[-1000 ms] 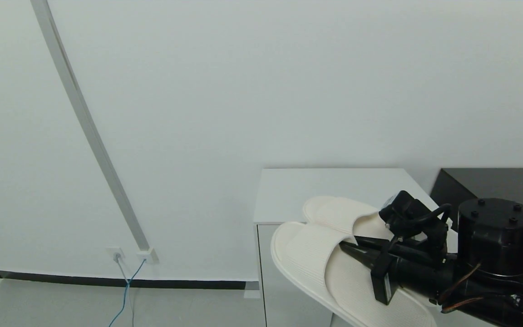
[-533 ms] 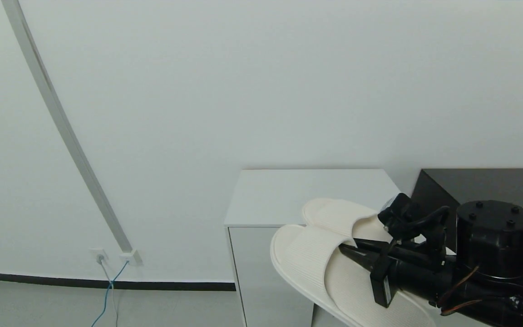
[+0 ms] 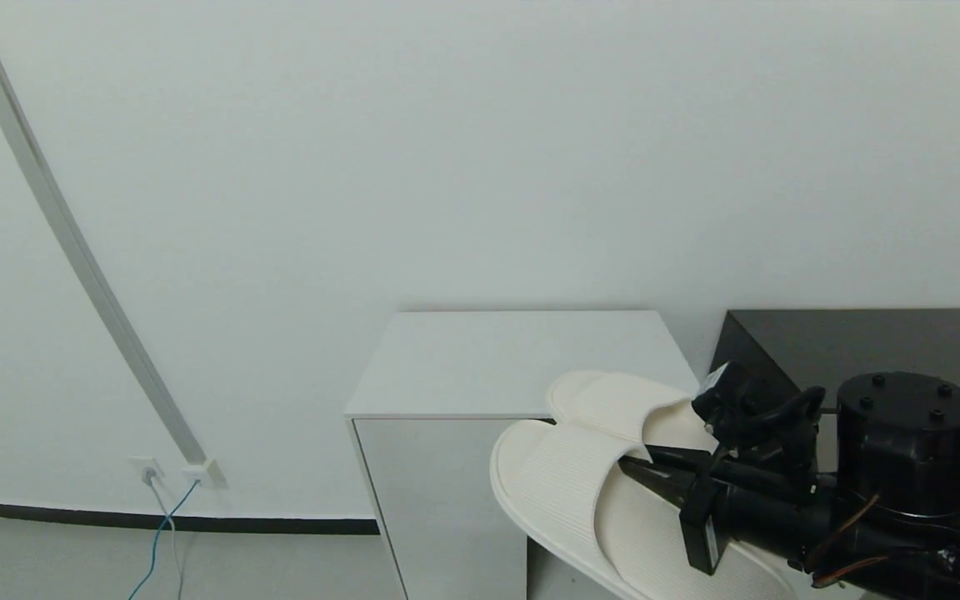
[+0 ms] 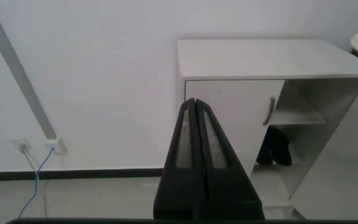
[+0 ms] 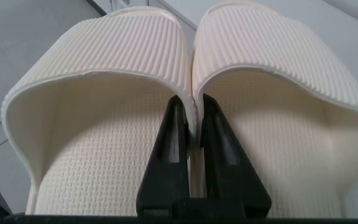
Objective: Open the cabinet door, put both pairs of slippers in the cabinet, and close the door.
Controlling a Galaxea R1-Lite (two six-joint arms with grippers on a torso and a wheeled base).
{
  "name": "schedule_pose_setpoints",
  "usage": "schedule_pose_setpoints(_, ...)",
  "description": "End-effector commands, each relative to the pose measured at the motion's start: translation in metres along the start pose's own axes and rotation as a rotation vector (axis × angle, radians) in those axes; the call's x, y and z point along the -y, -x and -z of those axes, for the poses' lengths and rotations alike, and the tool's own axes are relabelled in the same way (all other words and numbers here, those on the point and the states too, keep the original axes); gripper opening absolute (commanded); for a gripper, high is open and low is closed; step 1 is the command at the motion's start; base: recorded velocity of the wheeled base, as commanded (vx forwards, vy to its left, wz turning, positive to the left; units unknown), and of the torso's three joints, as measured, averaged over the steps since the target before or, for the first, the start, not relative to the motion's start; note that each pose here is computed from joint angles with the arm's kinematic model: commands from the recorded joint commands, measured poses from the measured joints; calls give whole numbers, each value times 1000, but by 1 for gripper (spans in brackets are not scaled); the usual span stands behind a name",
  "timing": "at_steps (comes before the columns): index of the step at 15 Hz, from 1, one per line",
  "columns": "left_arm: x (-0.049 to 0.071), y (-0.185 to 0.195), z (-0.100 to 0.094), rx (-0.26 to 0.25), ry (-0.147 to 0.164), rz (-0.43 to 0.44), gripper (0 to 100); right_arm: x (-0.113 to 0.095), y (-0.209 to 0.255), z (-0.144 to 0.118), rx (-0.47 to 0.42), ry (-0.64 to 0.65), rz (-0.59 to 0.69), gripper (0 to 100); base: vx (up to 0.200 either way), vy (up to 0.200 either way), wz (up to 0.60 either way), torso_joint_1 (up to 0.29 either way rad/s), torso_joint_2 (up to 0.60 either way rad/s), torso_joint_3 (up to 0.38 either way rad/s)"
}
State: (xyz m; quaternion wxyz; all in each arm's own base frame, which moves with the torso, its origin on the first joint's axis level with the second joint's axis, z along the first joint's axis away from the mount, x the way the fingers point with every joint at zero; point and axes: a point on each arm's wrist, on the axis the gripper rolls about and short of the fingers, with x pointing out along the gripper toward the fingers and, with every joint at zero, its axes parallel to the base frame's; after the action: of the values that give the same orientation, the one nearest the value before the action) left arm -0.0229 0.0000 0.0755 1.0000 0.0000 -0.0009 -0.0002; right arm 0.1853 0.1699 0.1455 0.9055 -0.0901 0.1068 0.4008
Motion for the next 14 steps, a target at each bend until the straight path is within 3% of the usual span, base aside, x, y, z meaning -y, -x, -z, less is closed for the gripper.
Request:
schedule_pose_setpoints(1, 0, 0, 0, 0, -2, 0, 0, 0, 0, 1, -3, 0, -2, 0, 0, 0, 0, 0, 0, 0)
schedule_pose_setpoints(14, 0, 0, 0, 0, 0, 0, 0, 0, -1, 8, -27, -1, -3, 0, 0, 0, 0, 0, 0, 0)
